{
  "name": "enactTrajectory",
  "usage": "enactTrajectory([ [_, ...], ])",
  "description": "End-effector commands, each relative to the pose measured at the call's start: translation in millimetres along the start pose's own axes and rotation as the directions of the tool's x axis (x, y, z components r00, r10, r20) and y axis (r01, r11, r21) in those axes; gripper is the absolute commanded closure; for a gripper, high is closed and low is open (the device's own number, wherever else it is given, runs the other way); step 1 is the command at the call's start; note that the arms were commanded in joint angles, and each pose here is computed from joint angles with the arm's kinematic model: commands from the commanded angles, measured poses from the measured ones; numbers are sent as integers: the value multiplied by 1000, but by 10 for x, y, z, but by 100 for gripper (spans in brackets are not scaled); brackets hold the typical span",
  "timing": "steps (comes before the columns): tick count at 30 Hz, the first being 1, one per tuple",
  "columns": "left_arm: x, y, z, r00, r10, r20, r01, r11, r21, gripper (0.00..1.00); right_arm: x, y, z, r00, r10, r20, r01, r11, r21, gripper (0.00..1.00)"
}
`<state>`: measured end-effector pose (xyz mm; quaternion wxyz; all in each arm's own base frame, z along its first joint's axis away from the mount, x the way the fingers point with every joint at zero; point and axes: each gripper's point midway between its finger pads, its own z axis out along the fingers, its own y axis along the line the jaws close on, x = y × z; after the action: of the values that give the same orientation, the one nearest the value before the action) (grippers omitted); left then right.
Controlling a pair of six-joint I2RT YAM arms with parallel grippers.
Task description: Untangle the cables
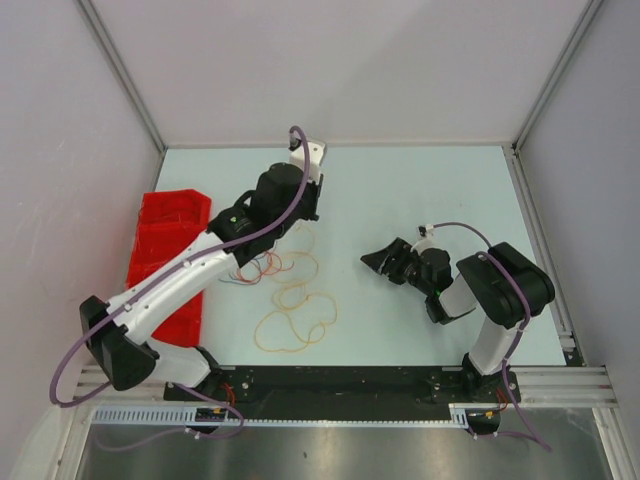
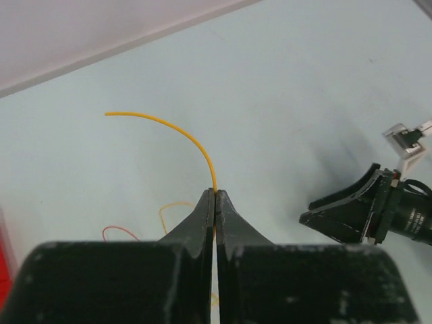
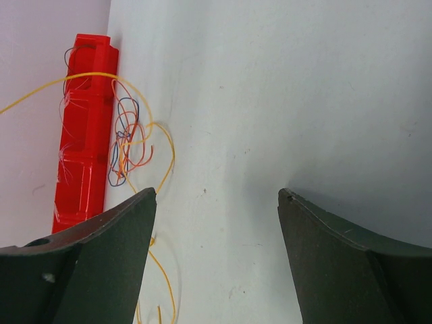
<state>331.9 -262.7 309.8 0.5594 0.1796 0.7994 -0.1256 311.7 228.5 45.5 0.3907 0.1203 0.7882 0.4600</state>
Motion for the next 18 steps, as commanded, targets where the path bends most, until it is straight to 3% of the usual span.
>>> enactTrajectory([
  [1, -238, 251, -269, 990, -87, 114, 99, 990, -104, 100, 450, -543, -178, 987, 72, -147, -41, 978, 206, 21],
  [7, 598, 289, -351, 977, -212, 30, 214, 972, -99, 98, 471, -557, -156, 985, 87, -152, -55, 978, 204, 22],
  [10, 1253, 205, -294, 966, -246, -75, 241, 968, -66, 94, 472, -545, -142, 984, 90, -153, -58, 978, 199, 22],
  [15, 1568, 81, -164, 961, -226, -160, 223, 974, -32, 89, 483, -555, -145, 983, 93, -158, -60, 978, 201, 22],
  [18, 1562, 78, -125, 961, -213, -175, 209, 977, -40, 61, 484, -546, -138, 983, 95, -160, -62, 978, 198, 22],
])
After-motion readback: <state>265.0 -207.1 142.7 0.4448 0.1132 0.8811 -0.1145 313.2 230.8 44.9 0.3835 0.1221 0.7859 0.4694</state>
